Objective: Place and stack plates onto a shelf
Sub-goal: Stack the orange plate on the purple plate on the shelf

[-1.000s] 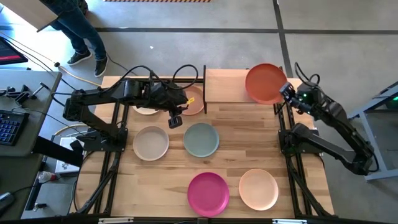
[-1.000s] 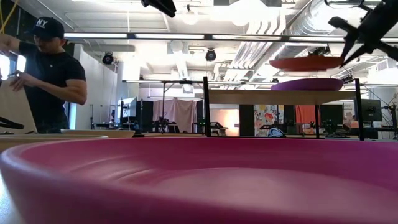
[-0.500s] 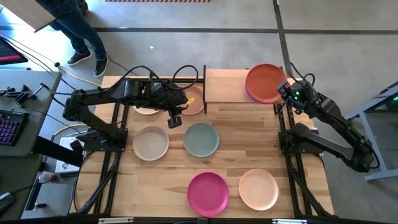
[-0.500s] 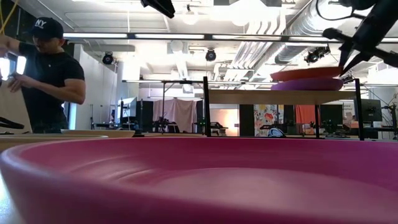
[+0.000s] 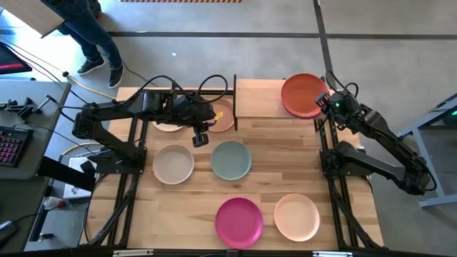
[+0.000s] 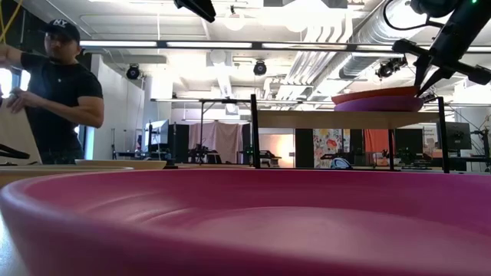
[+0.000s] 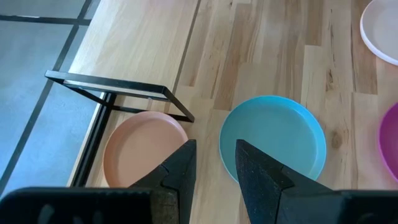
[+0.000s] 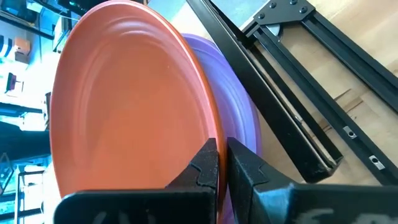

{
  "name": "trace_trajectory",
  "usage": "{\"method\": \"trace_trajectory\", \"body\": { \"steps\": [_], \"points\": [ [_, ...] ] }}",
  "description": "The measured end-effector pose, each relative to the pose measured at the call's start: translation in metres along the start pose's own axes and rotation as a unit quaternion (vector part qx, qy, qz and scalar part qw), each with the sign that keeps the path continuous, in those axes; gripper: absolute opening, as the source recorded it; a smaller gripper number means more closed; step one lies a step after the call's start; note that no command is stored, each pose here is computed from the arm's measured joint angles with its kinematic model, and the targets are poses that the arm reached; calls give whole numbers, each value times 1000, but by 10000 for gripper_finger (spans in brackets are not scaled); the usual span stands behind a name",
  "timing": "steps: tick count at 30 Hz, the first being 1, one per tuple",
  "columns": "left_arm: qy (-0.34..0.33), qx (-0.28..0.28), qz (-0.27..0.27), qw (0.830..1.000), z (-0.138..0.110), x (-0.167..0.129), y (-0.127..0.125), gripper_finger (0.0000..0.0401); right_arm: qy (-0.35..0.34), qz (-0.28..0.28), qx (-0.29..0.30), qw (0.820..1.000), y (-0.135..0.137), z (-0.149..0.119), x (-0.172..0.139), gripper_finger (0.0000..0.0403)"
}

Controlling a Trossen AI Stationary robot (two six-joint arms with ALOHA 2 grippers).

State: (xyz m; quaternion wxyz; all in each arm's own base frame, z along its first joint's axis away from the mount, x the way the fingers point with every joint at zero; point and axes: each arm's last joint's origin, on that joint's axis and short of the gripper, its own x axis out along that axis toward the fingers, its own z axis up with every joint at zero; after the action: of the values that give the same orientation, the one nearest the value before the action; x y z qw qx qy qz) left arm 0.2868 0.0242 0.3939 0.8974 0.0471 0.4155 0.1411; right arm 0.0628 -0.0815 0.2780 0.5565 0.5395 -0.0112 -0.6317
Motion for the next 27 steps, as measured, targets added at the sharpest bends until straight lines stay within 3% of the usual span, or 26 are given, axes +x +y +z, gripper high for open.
{"method": "trace_trajectory", "body": {
  "steps": [13, 27],
  "points": [
    [0, 0, 0, 1000, 0, 0, 0, 99, 16, 1, -3, 1000, -1, -1, 0, 3],
    [12, 3, -1, 1000, -2, 0, 0, 99, 21, 2, 8, 1000, -1, -1, -1, 99]
  ]
}}
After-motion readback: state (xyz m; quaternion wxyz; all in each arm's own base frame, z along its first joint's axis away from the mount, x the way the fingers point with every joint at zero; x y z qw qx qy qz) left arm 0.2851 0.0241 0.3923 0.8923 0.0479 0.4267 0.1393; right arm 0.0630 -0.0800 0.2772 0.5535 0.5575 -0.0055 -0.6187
